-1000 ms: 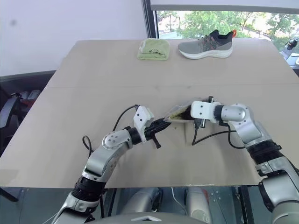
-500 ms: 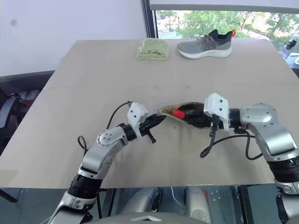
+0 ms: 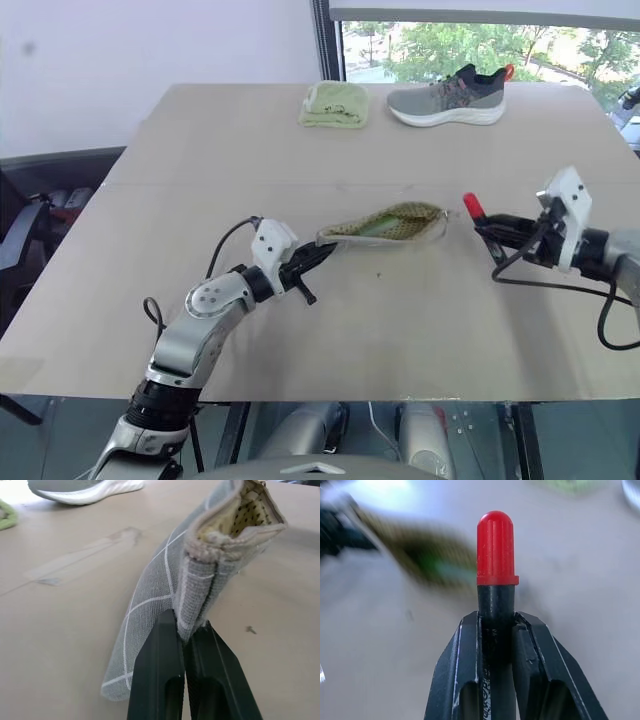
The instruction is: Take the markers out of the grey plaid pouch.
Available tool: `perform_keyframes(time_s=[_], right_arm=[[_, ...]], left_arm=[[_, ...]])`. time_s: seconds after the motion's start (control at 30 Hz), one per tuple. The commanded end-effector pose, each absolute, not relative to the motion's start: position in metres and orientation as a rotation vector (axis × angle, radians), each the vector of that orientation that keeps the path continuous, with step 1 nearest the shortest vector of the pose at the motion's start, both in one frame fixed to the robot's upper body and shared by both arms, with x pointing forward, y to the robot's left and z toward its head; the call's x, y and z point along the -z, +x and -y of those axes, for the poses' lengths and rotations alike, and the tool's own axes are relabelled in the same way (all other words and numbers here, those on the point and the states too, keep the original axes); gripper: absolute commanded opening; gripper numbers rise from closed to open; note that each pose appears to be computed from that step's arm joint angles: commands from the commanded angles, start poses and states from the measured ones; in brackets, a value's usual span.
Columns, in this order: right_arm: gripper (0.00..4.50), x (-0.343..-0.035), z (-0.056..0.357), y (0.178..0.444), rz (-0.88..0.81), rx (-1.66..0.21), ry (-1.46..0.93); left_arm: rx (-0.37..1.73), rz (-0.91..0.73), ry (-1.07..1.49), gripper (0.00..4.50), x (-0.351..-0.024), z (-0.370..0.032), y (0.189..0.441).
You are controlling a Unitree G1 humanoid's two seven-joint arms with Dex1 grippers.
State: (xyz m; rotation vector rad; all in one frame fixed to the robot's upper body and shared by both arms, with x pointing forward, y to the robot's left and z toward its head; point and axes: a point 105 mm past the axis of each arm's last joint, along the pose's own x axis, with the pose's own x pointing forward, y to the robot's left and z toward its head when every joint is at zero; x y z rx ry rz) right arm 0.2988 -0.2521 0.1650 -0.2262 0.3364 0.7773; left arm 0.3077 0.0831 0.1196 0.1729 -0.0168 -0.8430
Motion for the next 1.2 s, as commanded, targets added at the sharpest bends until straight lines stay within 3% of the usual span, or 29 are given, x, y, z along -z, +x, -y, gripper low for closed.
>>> perform_keyframes(time_s=[0.03, 0.13, 0.2, 0.27, 0.43, 0.53, 0.63, 0.7, 0.77, 0.8, 1.0, 1.2], right_arm=[[0.81, -0.157, 0.274, 0.300, -0.413, -0.711, -0.296], [2.14, -0.149, 0.283, 0.306, -0.441, -0.654, -0.282], [3.25, -0.146, 0.288, 0.310, -0.450, -0.611, -0.303], [3.93, -0.152, 0.284, 0.313, -0.423, -0.626, -0.291], [3.93, -0.184, 0.253, 0.320, -0.269, -0.725, -0.224], [3.24, -0.206, 0.210, 0.318, -0.179, -0.866, -0.125], [2.11, -0.209, 0.177, 0.314, -0.166, -0.968, -0.137], [1.07, -0.205, 0.157, 0.311, -0.173, -1.035, -0.167], [0.57, -0.199, 0.143, 0.315, -0.178, -1.058, -0.206], [0.04, -0.196, 0.138, 0.316, -0.178, -1.064, -0.216], [0.01, -0.174, 0.108, 0.325, -0.201, -1.113, -0.313], [0.01, -0.132, 0.110, 0.352, -0.285, -1.032, -0.714]], left_arm=[[0.830, 0.054, 0.176, 0.00, -0.131, -0.088, 0.304], [0.828, 0.056, 0.175, 0.00, -0.132, -0.088, 0.303], [0.830, 0.060, 0.172, 0.00, -0.133, -0.087, 0.303], [0.836, 0.062, 0.158, 0.00, -0.134, -0.086, 0.302], [0.855, 0.056, 0.132, 0.00, -0.135, -0.086, 0.299], [0.878, 0.050, 0.118, 0.00, -0.135, -0.083, 0.297], [0.930, 0.041, 0.092, 0.00, -0.137, -0.075, 0.290], [0.955, 0.037, 0.090, 0.00, -0.138, -0.072, 0.287], [0.956, 0.036, 0.089, 0.00, -0.138, -0.071, 0.288], [0.956, 0.035, 0.087, 0.00, -0.138, -0.071, 0.287], [0.980, 0.032, 0.074, 0.00, -0.137, -0.065, 0.282], [1.033, 0.025, 0.066, 0.00, -0.136, -0.056, 0.277]])
